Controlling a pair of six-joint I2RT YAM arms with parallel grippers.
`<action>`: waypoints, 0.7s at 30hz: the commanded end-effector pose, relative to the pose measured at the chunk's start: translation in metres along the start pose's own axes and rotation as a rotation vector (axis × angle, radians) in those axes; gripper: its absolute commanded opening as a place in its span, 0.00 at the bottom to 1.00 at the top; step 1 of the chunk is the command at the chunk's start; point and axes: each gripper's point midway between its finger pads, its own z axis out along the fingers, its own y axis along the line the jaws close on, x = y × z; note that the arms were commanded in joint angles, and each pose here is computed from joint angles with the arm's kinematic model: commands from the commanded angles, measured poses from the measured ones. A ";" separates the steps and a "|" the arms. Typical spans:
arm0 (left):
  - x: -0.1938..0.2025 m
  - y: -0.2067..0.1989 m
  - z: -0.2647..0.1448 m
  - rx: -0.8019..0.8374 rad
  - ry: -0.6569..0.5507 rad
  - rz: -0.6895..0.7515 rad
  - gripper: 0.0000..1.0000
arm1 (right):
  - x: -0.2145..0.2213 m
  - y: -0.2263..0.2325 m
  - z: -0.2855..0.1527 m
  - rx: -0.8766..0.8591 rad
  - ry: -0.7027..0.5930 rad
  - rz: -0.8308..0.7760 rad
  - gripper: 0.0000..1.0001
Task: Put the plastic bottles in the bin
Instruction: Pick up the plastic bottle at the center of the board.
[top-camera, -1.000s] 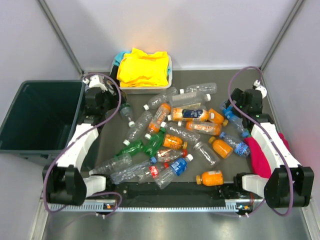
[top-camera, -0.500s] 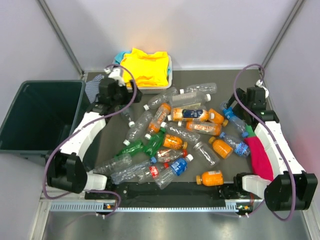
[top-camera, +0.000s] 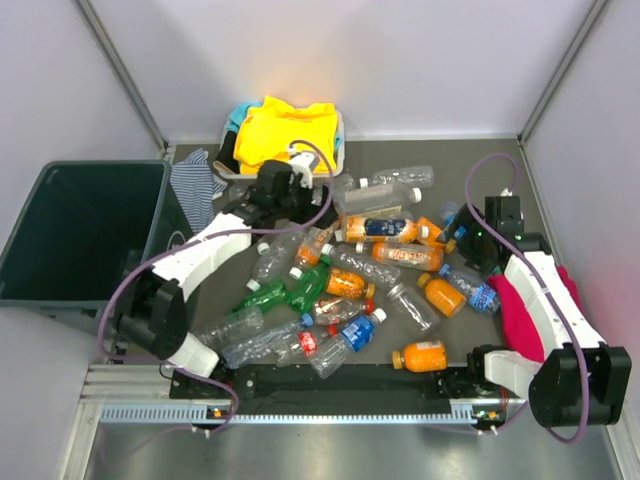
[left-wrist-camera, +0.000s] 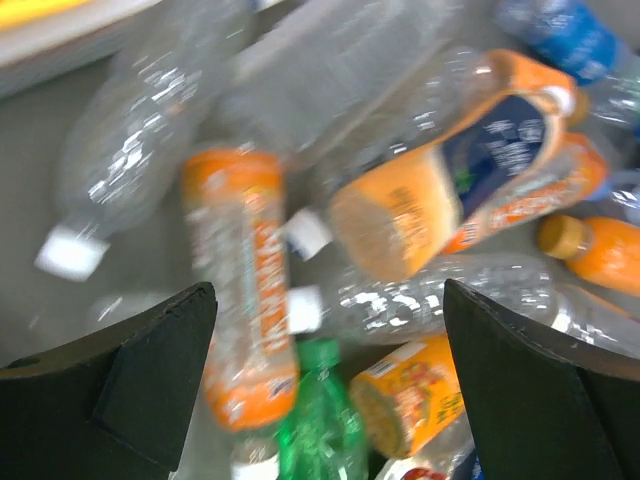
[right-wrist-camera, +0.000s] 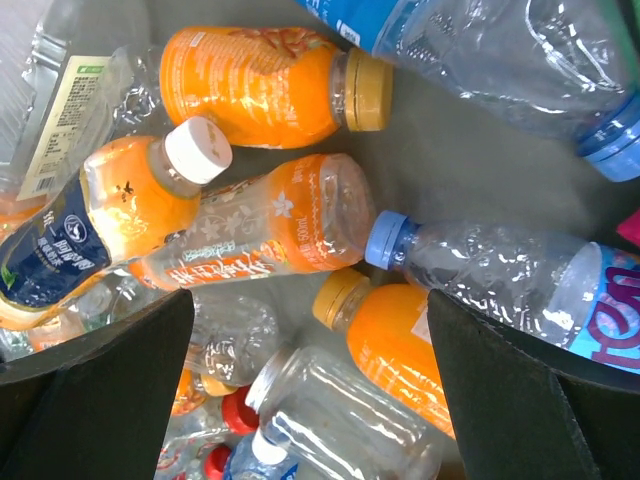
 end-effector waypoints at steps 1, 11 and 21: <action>-0.034 -0.055 0.020 0.180 -0.069 0.201 0.99 | -0.004 0.010 -0.006 -0.046 0.002 0.038 0.98; -0.010 -0.112 0.093 0.274 0.100 0.479 0.99 | -0.012 0.017 -0.009 -0.048 0.006 0.024 0.98; 0.049 -0.100 0.136 0.188 0.260 0.574 0.96 | -0.013 0.018 -0.008 -0.038 0.014 0.020 0.98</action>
